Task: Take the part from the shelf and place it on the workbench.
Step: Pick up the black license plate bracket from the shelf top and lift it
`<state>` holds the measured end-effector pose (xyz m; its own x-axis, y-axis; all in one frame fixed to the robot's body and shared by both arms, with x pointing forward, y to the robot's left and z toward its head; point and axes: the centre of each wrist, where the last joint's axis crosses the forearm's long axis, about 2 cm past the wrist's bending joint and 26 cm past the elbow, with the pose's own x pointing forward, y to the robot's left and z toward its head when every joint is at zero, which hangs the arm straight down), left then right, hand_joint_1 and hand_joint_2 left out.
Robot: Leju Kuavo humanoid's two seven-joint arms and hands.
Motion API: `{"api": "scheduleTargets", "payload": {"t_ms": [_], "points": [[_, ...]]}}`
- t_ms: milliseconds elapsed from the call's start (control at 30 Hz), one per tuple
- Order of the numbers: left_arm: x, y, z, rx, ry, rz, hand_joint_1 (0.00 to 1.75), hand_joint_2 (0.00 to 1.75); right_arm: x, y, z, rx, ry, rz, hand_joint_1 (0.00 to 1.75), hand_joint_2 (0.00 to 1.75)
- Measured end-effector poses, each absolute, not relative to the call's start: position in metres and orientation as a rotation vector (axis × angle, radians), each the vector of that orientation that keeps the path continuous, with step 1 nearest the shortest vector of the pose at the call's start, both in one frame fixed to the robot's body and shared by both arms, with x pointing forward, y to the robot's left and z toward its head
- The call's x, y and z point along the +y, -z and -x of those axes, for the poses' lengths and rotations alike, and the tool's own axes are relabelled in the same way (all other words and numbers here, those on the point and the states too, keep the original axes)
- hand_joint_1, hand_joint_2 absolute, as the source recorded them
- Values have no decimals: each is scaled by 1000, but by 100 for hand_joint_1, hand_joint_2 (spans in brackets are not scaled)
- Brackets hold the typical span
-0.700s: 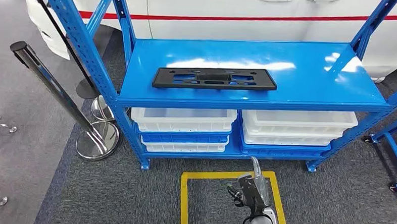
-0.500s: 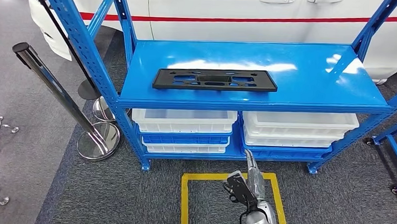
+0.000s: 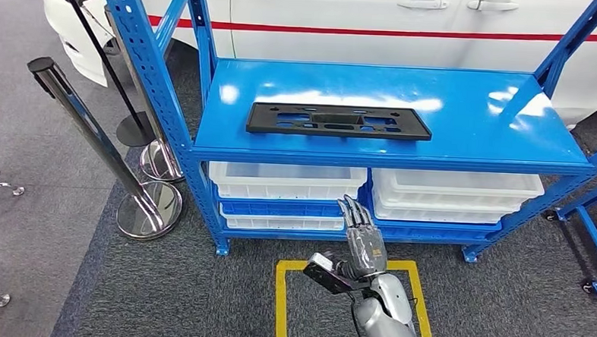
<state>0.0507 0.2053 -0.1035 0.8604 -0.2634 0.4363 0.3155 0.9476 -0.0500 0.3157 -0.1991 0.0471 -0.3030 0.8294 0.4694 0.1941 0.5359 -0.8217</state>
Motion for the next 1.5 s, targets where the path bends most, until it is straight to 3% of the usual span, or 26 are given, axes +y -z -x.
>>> {"api": "scheduleTargets", "payload": {"t_ms": [433, 767, 1133, 1500], "points": [[210, 104, -52, -496, 152, 102, 0, 0, -210, -88, -333, -1857, -865, 1119, 0, 175], [230, 107, -53, -479, 158, 123, 0, 0, -227, -138, -367, -1848, -741, 1313, 0, 175], [242, 108, -52, -479, 82, 93, 0, 0, -279, -178, -393, -1823, -657, 1509, 0, 175], [241, 108, -54, -497, 17, 98, 0, 0, -268, -144, -377, -1720, -708, 1446, 0, 175]]}}
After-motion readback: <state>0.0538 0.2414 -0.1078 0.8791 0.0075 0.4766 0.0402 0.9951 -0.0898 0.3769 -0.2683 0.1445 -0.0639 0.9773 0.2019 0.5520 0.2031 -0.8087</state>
